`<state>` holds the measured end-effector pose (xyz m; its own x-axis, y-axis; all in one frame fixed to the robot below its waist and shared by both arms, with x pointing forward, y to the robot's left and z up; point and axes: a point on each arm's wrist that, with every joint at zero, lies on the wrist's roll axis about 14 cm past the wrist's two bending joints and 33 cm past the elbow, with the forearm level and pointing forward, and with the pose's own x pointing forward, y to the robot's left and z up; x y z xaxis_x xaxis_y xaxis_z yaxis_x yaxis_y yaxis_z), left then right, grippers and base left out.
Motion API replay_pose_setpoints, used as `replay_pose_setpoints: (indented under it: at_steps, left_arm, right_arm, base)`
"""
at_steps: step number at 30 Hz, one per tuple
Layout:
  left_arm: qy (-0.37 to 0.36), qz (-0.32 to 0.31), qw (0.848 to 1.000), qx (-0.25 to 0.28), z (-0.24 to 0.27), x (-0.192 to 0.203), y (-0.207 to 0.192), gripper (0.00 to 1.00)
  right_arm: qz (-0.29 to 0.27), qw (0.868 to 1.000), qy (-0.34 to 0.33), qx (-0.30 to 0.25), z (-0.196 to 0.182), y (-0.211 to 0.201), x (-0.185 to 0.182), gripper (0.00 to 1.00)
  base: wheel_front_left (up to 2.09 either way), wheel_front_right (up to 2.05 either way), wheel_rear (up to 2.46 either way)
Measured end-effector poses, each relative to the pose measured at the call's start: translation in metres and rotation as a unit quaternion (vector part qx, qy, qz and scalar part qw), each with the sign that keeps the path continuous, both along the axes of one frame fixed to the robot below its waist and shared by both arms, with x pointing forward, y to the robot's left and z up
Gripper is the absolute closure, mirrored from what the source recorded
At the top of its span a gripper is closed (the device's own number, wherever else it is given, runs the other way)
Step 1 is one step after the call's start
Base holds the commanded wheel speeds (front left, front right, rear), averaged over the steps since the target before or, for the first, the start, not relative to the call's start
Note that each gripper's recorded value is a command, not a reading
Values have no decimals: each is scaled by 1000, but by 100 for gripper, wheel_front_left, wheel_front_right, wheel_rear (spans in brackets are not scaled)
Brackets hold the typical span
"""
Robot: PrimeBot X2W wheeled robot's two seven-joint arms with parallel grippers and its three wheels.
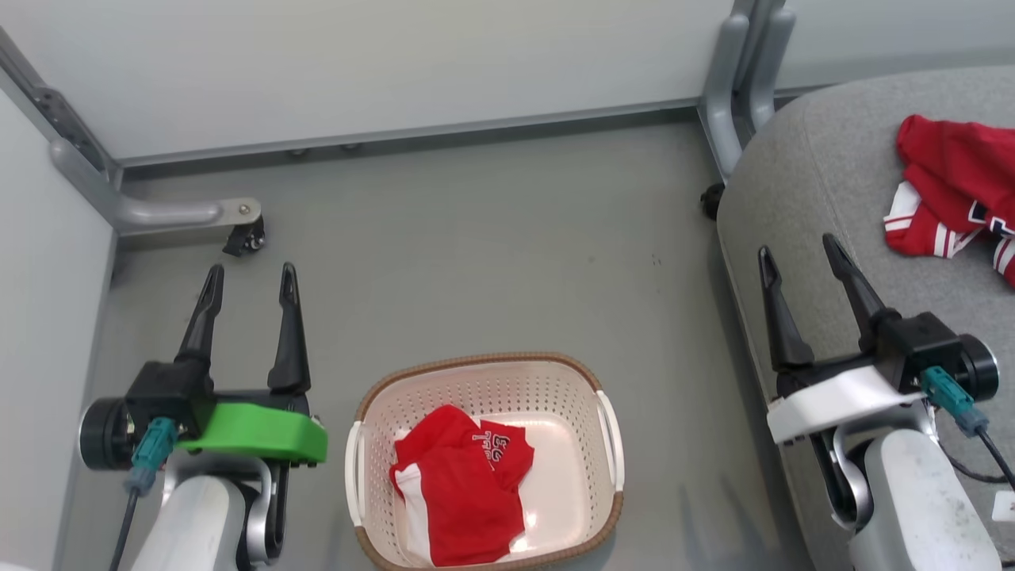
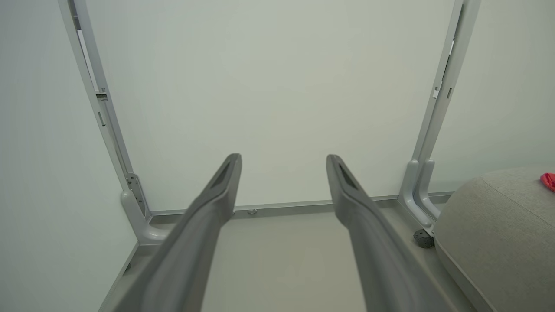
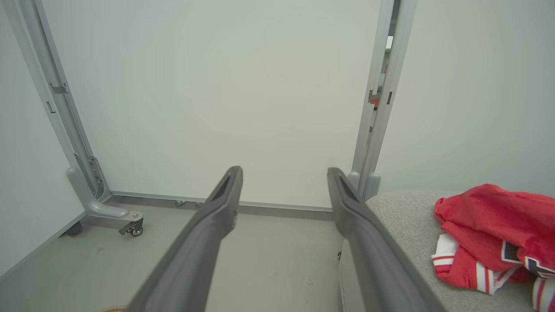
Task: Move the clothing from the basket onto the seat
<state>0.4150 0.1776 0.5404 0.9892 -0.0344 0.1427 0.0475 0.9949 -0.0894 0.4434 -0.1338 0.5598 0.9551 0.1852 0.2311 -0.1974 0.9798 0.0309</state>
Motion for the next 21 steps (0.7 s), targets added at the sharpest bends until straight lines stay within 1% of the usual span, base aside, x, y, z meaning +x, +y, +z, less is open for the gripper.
replay_pose_setpoints:
  at_steps: [4, 10, 21]
  left_arm:
    - [1, 20, 1000, -8, -2, -17, 9, 0]
    - [0, 31, 999, -9, -3, -36, 15, 0]
    - [0, 15, 1000, -2, -6, -50, 11, 0]
  right_arm:
    - [4, 1000, 1, 7, 0, 2, -13, 0]
    - [-1, 1000, 8, 24, -3, -3, -33, 0]
    - [1, 1000, 7, 30, -4, -4, -58, 0]
  base:
    - [0, 0, 0]
    - [0, 0, 0]
    - [0, 0, 0]
